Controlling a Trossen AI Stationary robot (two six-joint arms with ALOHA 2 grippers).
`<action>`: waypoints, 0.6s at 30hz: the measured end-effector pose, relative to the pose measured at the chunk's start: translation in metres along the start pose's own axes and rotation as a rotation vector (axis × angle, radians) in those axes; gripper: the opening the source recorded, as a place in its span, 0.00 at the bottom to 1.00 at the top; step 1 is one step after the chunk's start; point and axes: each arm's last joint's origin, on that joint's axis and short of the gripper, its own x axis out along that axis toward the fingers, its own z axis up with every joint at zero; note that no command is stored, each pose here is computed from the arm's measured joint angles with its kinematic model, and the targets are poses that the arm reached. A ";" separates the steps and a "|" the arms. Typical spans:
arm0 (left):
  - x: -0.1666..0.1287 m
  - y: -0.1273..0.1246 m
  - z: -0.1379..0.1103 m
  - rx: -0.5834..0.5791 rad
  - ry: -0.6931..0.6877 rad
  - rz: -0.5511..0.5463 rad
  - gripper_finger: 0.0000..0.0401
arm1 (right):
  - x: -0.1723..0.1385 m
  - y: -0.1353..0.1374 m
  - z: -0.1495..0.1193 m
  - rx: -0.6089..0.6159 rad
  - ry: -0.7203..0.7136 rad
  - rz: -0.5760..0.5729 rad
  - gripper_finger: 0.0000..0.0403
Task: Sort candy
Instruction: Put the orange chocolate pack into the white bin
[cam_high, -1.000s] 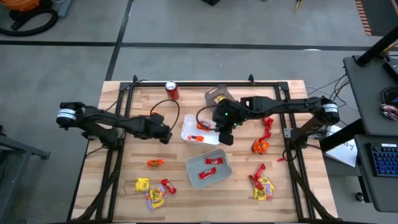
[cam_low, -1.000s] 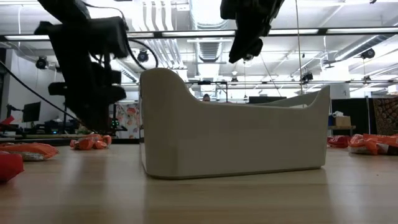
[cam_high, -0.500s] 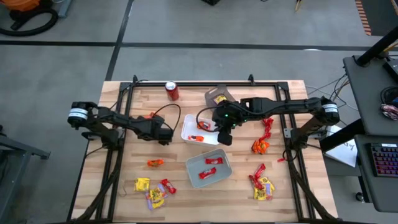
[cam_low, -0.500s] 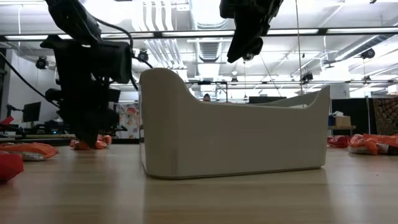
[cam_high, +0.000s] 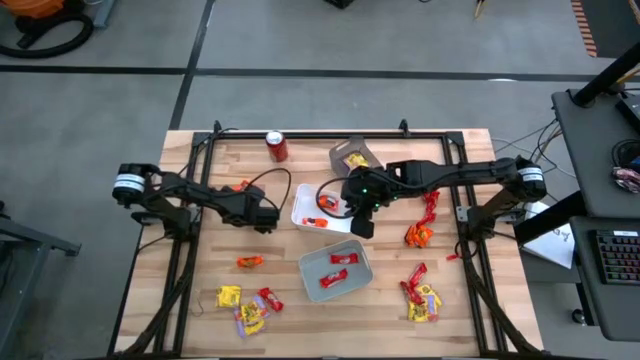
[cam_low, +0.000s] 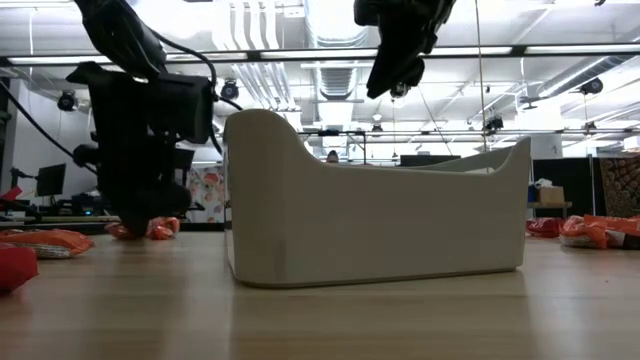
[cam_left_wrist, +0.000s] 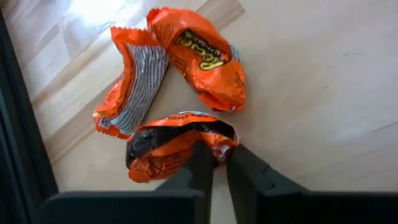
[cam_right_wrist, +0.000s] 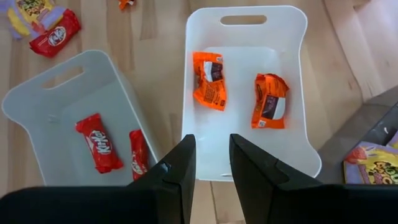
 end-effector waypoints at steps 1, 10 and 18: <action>-0.002 0.001 0.000 0.002 -0.002 -0.003 0.02 | 0.000 0.001 0.000 -0.003 0.002 0.002 0.23; -0.041 0.010 -0.006 0.075 -0.119 -0.170 0.01 | 0.014 0.007 -0.013 -0.038 0.025 0.014 0.23; -0.097 0.021 -0.002 0.155 -0.436 -0.527 0.00 | 0.026 0.005 -0.024 -0.042 0.041 0.012 0.23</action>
